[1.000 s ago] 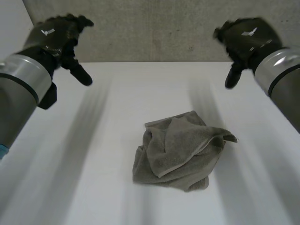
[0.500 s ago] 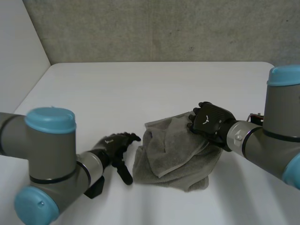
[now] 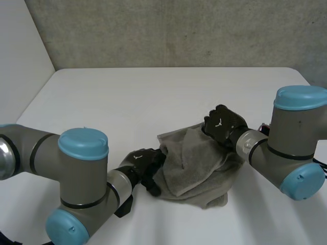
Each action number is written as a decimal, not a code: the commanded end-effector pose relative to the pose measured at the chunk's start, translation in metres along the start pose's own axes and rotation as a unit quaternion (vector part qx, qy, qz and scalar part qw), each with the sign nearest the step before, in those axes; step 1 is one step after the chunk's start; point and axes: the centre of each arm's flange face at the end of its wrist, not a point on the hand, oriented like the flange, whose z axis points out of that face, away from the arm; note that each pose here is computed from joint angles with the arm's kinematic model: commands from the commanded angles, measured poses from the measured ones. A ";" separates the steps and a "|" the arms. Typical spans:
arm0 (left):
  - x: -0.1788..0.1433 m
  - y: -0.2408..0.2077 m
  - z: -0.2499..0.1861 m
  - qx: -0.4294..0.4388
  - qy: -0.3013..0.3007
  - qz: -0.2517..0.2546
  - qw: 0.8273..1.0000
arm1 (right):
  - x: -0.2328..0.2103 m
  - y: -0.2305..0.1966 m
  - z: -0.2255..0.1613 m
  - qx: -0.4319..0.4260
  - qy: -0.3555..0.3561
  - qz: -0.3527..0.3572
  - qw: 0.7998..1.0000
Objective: Fold the towel.
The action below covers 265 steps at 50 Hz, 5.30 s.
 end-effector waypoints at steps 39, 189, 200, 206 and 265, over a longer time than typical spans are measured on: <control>-0.034 -0.123 -0.030 0.229 -0.072 0.116 0.964 | 0.144 -0.014 -0.071 -0.029 0.098 0.183 0.978; -0.073 -0.034 0.024 0.139 -0.114 0.196 0.964 | 0.107 0.006 -0.008 -0.021 0.168 0.230 0.958; -0.062 -0.029 0.022 0.136 -0.069 0.183 0.971 | 0.106 0.007 -0.007 -0.022 0.167 0.230 0.958; -0.055 -0.023 0.023 0.129 -0.059 0.193 0.971 | 0.105 0.007 -0.006 -0.022 0.167 0.230 0.958; -0.061 -0.011 0.011 0.065 -0.080 0.283 0.954 | 0.097 0.012 -0.001 -0.032 0.158 0.232 0.959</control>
